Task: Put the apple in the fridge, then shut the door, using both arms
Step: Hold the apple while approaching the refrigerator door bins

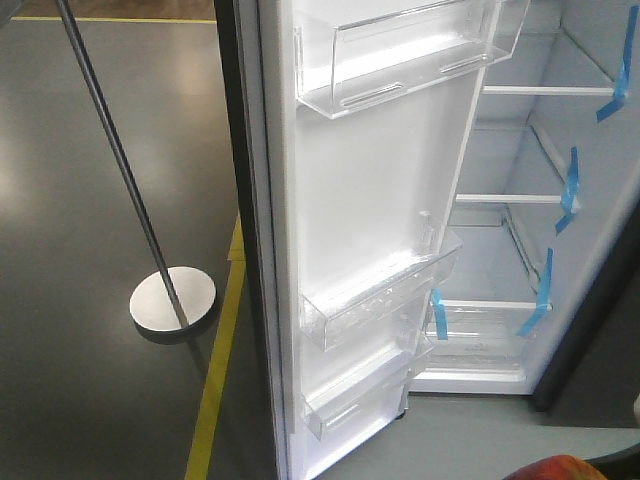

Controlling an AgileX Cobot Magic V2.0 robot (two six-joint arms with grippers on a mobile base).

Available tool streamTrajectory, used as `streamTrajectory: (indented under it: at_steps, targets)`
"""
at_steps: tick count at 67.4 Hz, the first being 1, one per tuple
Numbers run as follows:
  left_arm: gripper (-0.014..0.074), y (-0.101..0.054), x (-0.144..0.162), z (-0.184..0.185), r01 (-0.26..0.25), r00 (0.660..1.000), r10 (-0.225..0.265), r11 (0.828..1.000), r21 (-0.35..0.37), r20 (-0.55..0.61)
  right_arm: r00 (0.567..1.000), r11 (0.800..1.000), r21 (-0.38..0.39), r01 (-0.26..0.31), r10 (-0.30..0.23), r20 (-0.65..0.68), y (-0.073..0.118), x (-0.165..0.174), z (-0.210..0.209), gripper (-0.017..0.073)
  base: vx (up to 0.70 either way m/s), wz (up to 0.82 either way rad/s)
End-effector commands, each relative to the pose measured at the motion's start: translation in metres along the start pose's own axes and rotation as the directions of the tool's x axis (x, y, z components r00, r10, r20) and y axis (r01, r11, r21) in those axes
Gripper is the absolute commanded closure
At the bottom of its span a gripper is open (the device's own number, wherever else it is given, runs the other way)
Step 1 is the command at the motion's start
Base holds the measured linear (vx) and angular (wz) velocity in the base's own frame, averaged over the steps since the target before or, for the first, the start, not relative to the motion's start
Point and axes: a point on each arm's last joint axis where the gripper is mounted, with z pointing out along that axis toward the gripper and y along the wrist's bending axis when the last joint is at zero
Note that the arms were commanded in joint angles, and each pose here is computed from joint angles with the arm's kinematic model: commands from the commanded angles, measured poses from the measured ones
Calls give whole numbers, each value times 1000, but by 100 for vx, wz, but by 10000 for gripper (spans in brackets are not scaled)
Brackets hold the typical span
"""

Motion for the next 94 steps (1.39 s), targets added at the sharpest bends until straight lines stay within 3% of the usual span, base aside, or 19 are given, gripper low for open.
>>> streamTrajectory:
  at_steps: [1,94]
  targets:
    - [600,0,-2,0,8,998,-8,1000,3,57,997,1000,-18,0,1,80,4,-11,-6,410,9,-3]
    - [600,0,-2,0,8,998,-8,1000,3,57,997,1000,-18,0,1,80,4,-11,-6,410,7,0]
